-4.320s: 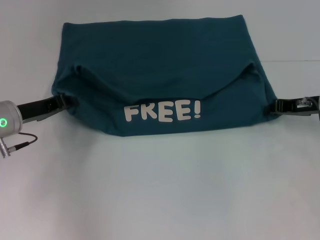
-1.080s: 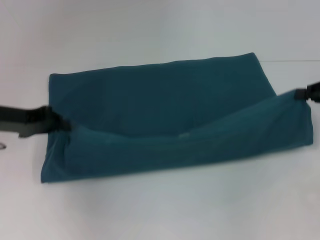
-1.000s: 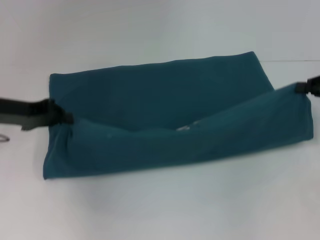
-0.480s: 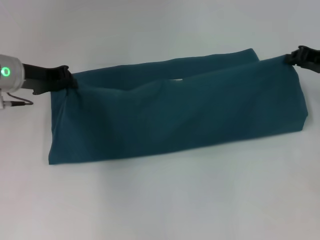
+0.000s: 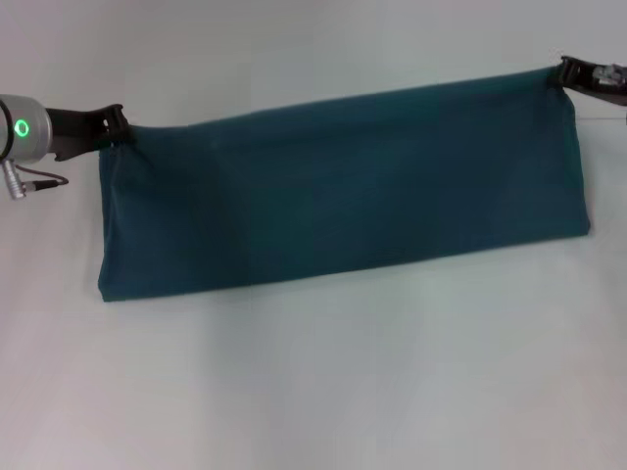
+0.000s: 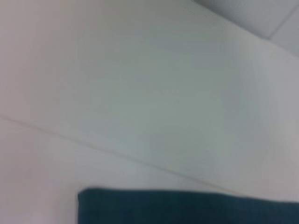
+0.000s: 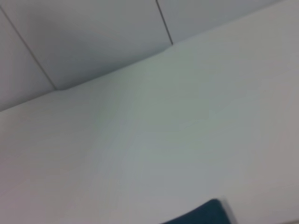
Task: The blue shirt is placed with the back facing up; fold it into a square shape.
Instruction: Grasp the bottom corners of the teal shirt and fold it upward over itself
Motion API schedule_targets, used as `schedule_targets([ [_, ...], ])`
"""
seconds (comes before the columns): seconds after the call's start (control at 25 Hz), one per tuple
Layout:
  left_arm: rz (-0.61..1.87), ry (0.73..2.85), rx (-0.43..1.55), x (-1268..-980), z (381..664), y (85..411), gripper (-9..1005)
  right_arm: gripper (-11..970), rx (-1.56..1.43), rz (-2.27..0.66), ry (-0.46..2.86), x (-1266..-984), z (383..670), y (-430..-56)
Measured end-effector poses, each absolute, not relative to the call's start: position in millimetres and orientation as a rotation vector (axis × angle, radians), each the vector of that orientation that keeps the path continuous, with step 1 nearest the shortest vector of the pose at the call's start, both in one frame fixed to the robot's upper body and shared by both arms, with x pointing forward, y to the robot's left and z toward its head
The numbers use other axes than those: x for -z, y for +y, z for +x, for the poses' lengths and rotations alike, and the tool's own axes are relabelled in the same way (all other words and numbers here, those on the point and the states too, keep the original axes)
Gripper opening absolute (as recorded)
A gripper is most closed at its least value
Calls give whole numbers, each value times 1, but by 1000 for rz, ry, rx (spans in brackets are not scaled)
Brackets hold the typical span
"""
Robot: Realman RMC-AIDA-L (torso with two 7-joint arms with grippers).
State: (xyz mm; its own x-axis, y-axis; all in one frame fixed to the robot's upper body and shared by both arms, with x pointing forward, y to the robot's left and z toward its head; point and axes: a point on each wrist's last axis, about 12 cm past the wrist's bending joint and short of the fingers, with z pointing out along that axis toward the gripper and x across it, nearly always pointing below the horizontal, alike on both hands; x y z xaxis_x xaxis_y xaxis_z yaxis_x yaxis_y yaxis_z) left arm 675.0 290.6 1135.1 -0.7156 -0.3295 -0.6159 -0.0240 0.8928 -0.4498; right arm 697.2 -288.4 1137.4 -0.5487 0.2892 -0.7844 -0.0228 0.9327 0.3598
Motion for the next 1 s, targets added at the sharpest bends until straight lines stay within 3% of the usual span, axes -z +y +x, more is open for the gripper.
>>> schedule_targets([
  [0.36, -255, 2269, 471, -1132, 686, 278, 41, 44, -240, 85, 2086, -1136, 710, -260],
  [1.0, -257, 2207, 418, -1135, 693, 270, 41, 45, -177, 86, 2058, -1139, 714, -267],
])
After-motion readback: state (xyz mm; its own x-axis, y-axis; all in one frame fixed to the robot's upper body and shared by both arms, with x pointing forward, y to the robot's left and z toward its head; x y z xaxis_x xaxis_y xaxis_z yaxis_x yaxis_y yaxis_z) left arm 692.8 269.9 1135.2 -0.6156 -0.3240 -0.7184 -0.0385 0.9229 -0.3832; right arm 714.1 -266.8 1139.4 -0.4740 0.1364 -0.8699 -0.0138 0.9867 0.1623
